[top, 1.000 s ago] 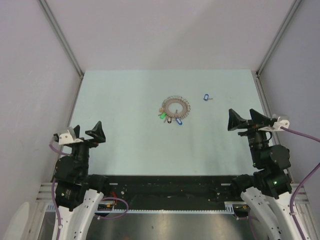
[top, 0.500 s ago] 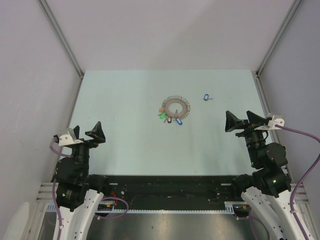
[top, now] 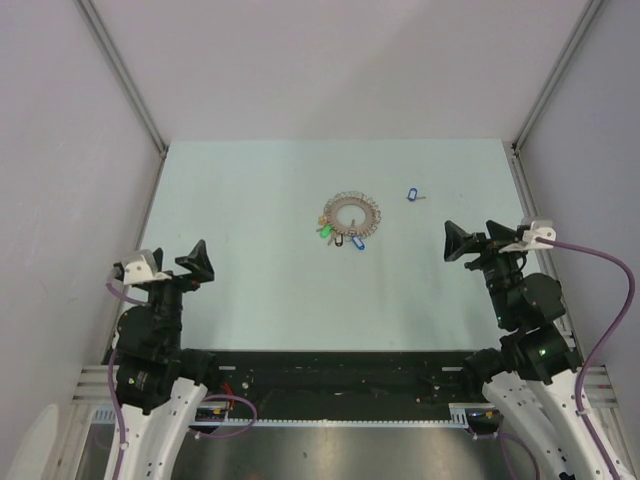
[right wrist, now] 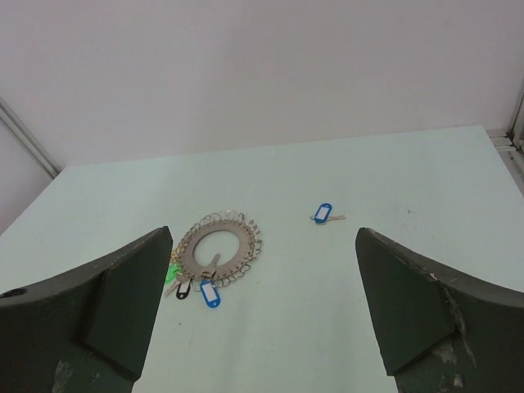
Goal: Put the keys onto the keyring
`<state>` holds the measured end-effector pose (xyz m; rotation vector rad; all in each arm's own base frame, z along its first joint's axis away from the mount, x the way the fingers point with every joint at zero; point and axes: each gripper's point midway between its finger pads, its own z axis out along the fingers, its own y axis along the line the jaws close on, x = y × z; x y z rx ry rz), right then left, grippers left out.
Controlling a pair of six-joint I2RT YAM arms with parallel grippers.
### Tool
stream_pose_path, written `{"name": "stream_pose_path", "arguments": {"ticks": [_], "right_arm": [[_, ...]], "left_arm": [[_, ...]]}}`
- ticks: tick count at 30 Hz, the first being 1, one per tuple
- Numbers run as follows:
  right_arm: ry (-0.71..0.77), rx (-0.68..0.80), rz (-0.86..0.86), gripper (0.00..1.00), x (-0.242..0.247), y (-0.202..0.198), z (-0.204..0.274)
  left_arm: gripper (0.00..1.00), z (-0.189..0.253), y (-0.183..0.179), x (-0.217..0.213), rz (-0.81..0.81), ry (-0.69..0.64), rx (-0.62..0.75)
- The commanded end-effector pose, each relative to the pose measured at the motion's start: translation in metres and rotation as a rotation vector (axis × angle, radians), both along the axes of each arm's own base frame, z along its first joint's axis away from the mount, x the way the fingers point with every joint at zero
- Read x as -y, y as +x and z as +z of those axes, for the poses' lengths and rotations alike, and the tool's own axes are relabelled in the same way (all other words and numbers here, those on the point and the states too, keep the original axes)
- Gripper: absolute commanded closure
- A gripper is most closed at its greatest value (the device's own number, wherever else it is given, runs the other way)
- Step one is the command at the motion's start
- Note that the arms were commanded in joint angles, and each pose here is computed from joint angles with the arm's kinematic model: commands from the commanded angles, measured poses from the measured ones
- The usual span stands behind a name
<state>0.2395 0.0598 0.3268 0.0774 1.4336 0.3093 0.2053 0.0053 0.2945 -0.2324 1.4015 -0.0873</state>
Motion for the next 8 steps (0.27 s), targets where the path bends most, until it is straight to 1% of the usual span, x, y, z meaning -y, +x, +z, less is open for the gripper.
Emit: {"name": "stream_pose_path", "arguments": {"ticks": [1, 7, 8], "right_arm": [[-0.046, -0.004, 0.027, 0.00, -0.0051, 0.0017, -0.0032], [-0.062, -0.024, 0.048, 0.00, -0.0111, 0.0063, -0.0091], [-0.043, -0.029, 0.047, 0.00, -0.0118, 0.0069, -0.0090]], "left_arm": [[0.00, 0.0056, 0.0070, -0.0035, 0.026, 0.006, 0.012], [0.00, 0.0047, 0.0087, -0.0015, 0.017, 0.008, 0.009], [0.00, 0.0035, 0.0095, -0.0011, 0.015, 0.010, 0.003]]}}
